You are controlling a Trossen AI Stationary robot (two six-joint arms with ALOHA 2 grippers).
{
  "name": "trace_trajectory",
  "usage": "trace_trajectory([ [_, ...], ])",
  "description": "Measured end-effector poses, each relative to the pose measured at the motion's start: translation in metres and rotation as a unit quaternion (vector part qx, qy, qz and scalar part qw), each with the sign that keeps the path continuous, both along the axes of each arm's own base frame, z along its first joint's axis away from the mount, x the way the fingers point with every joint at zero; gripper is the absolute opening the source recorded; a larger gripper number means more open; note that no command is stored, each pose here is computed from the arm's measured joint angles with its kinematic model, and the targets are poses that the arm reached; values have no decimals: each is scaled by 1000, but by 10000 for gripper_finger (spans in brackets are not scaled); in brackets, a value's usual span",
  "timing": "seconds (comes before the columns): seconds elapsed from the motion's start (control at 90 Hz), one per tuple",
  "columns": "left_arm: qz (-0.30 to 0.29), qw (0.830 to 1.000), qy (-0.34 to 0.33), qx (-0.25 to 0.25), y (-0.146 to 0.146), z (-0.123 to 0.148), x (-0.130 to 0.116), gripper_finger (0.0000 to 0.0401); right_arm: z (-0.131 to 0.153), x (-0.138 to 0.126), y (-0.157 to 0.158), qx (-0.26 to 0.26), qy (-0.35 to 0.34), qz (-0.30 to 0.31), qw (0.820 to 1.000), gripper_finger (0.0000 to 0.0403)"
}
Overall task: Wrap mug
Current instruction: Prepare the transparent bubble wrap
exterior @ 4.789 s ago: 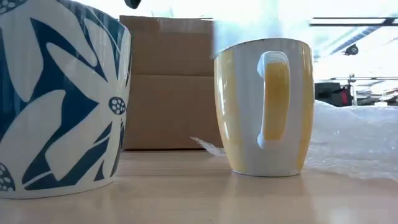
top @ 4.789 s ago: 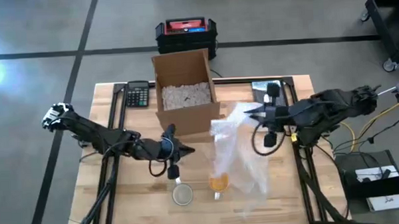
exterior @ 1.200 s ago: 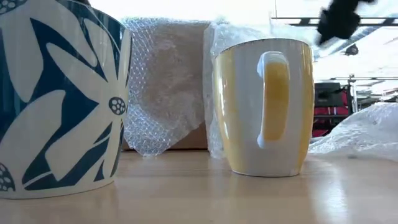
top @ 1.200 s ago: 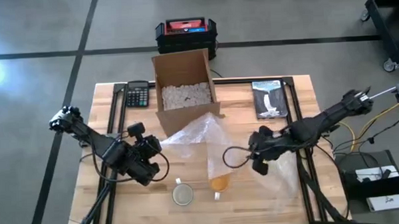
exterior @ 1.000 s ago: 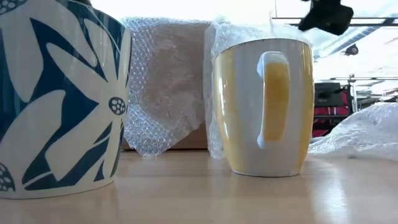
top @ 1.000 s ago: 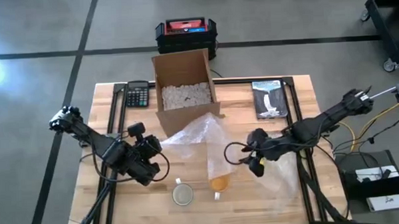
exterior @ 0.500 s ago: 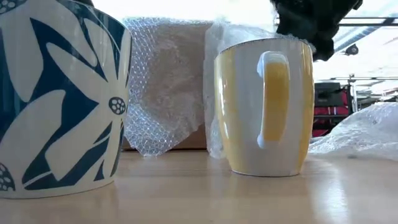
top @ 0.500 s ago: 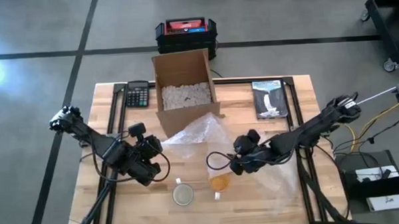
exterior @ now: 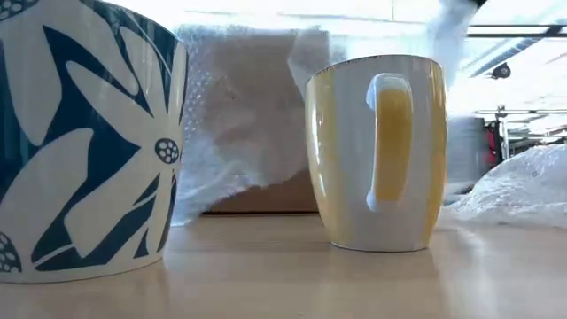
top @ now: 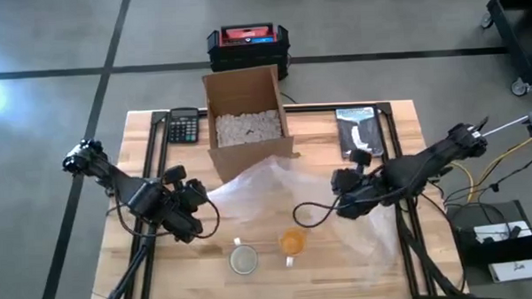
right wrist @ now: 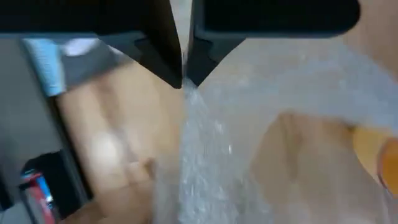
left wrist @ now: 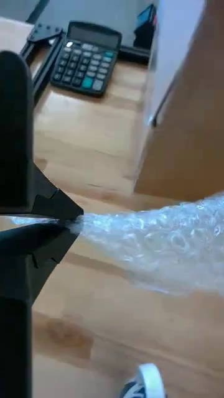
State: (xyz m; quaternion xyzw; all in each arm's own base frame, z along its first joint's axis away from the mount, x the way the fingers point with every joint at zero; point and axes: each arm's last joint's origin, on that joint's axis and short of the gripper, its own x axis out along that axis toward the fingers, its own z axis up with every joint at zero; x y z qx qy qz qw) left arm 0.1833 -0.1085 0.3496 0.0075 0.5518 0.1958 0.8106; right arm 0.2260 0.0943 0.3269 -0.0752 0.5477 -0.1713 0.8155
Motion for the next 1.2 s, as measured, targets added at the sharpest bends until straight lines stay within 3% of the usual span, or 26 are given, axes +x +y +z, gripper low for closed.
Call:
trace_trajectory([
  [0.189, 2, 996, 3, -85, 3, 16, -11, 0, 26, -3, 5, 89, 16, 67, 994, 1],
  [0.322, 3, 982, 31, -187, 3, 27, -22, 0, 36, -7, 9, 188, 34, 86, 978, 0],
  [0.422, 6, 973, 29, -229, 5, 35, -30, 0, 44, -15, 7, 215, 27, 87, 972, 0],
  [0.567, -1, 976, -6, -220, 13, 43, -39, 0, 46, -21, -2, 160, 4, 82, 984, 0],
  [0.678, 4, 980, -30, -198, 17, 44, -40, 0, 45, -19, -7, 86, -43, 22, 995, 0],
  [0.744, 6, 982, -31, -188, 16, 42, -38, 0, 41, -17, -8, 70, -50, 1, 996, 0],
  [1.0, 18, 984, 27, -173, 4, 18, -23, 0, -11, -11, -4, 51, -1, -20, 999, 23],
  [1.2, 52, 980, 104, -164, -7, -18, -18, 8, -54, 2, 4, 108, -30, -3, 994, 82],
])
